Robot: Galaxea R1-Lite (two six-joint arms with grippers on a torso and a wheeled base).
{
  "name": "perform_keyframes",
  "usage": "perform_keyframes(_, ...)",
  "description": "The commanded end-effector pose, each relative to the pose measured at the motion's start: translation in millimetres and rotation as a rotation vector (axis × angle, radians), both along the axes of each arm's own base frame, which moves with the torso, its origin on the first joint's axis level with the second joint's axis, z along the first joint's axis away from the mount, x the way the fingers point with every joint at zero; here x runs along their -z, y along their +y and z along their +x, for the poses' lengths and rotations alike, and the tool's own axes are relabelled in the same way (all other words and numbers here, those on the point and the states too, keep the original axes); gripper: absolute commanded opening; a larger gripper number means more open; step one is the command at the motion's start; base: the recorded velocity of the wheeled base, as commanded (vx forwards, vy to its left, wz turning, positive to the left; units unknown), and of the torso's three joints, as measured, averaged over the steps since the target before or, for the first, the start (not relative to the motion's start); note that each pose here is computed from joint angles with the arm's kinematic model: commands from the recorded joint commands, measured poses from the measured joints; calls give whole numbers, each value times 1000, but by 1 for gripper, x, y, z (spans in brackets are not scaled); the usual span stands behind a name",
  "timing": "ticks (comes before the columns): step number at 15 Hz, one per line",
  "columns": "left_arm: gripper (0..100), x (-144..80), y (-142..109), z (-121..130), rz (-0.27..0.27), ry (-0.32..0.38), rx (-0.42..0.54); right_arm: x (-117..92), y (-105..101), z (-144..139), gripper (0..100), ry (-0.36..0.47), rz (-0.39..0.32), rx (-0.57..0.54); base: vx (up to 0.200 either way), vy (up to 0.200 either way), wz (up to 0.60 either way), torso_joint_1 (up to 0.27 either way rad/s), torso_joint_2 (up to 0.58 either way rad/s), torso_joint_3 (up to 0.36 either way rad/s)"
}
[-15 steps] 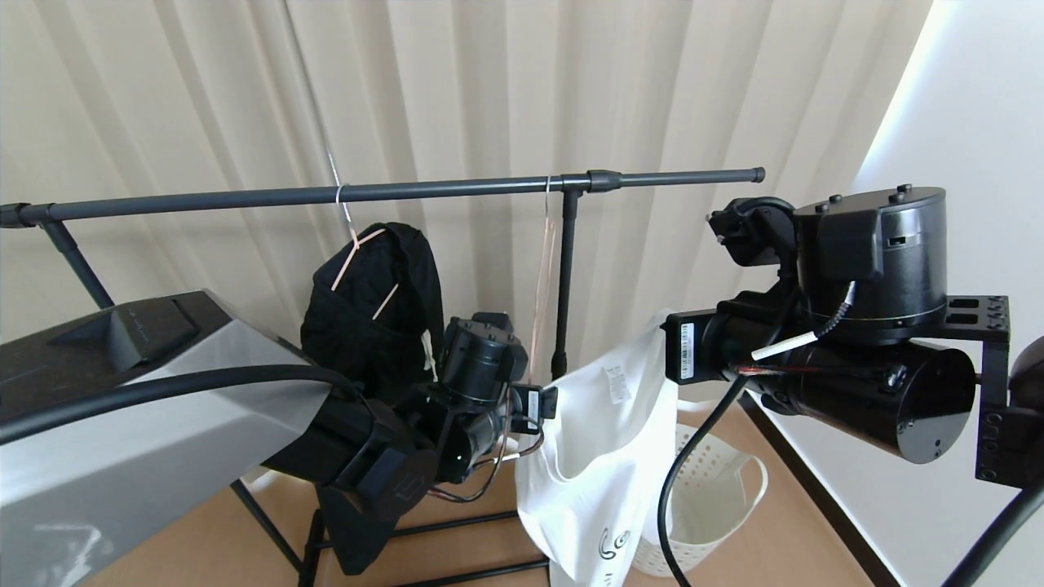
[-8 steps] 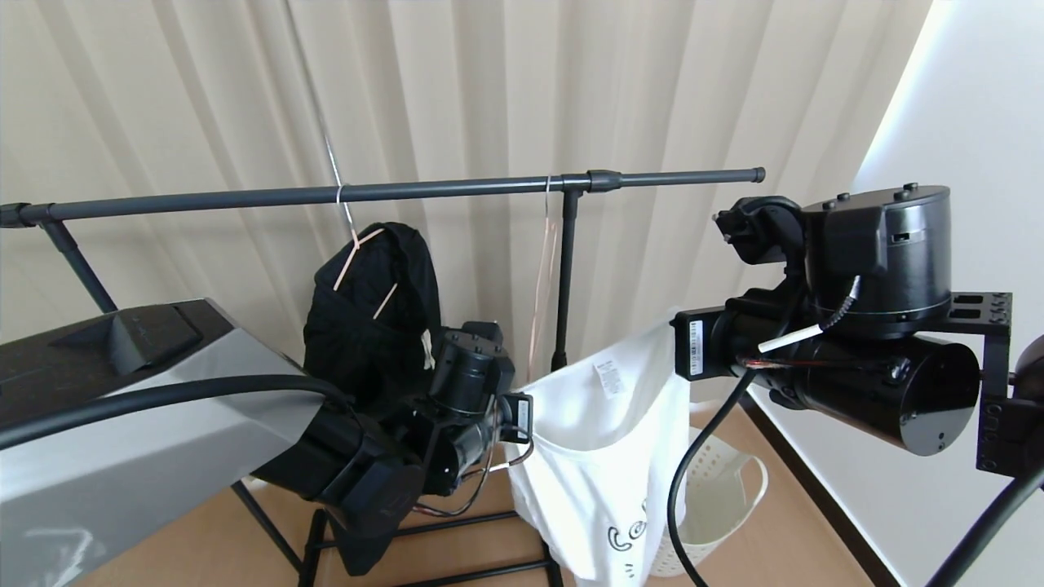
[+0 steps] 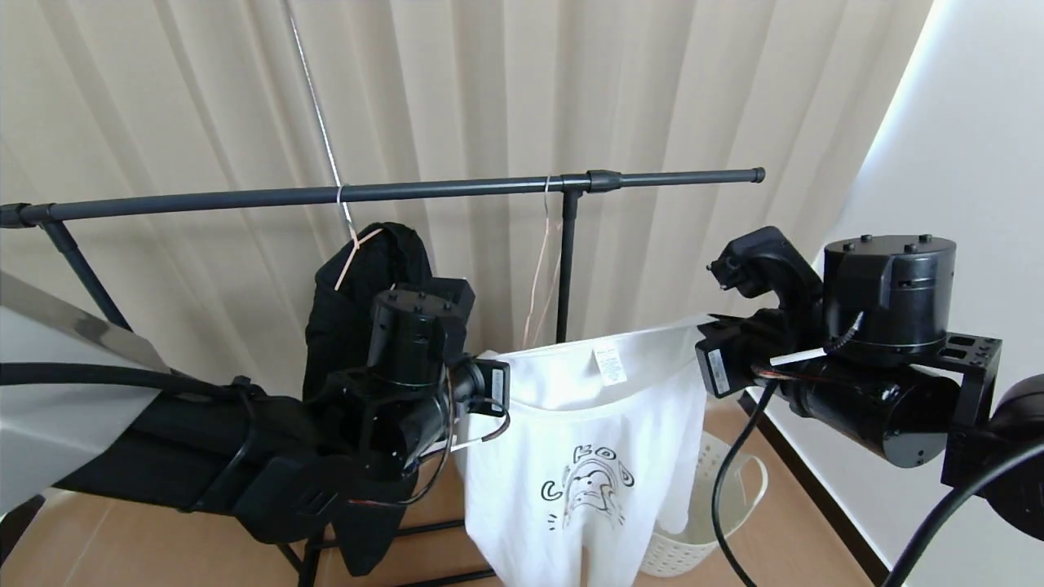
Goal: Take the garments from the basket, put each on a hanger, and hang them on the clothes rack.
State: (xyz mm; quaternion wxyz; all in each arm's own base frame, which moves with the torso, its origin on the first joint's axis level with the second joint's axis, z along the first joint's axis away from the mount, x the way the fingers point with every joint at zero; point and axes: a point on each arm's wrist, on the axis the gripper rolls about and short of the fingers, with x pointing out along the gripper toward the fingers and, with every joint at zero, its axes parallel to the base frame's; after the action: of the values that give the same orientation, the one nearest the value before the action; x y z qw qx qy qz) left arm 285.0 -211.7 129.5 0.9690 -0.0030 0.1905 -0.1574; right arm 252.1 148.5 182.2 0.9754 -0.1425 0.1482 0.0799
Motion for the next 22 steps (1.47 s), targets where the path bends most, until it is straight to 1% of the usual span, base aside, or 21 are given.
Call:
perform_keyframes(1,0,-17,3,1,-19,-48,-5,9,-1,-3,0,19,-95,-100,0,0,0,0,0,0)
perform_keyframes(2,0,-21,4,1,-10,-63,-1,9,-1,1,0,14,-137,-143,0,0,0,0,0,0)
perform_keyframes(3,0,-23,5,0,-7,-71,2,9,-3,7,0,11,-154,-146,0,0,0,0,0,0)
perform_keyframes(4,0,-25,5,-1,-3,-79,5,14,2,18,0,16,-147,-144,0,0,0,0,0,0)
perform_keyframes(5,0,-25,5,-1,-2,-78,5,17,3,22,0,24,-127,-137,0,0,0,0,0,0)
perform_keyframes(6,0,-25,6,-2,5,-77,8,21,10,33,0,41,-56,-96,0,0,0,0,0,0)
perform_keyframes(8,0,-24,5,-3,17,-80,14,14,11,35,0,36,28,-66,0,0,0,0,0,0)
perform_keyframes(9,0,-25,5,-3,17,-83,16,11,10,33,0,31,44,-62,0,0,0,0,0,0)
perform_keyframes(11,0,-27,4,-3,14,-88,18,7,8,30,0,22,50,-60,0,0,0,0,0,0)
perform_keyframes(14,0,-32,7,4,33,-117,10,0,1,17,0,21,44,-62,0,0,0,0,0,0)
perform_keyframes(16,0,-39,7,12,31,-144,7,-2,2,4,0,62,16,-89,0,0,0,0,0,0)
perform_keyframes(18,0,-42,-1,34,38,-184,12,-9,3,-23,0,157,-44,-142,0,0,0,0,0,0)
perform_keyframes(19,0,-42,-4,42,30,-191,31,-11,5,-32,0,178,-58,-170,0,0,0,0,0,0)
perform_keyframes(20,0,-42,-5,50,10,-195,75,-9,11,-43,0,208,-76,-210,0,0,0,0,0,0)
perform_keyframes(21,0,-43,-7,56,-6,-201,116,-7,21,-51,0,228,-79,-253,0,0,0,0,0,0)
perform_keyframes(22,0,-45,-9,62,-21,-214,158,-3,34,-59,0,250,-52,-286,0,0,0,0,0,0)
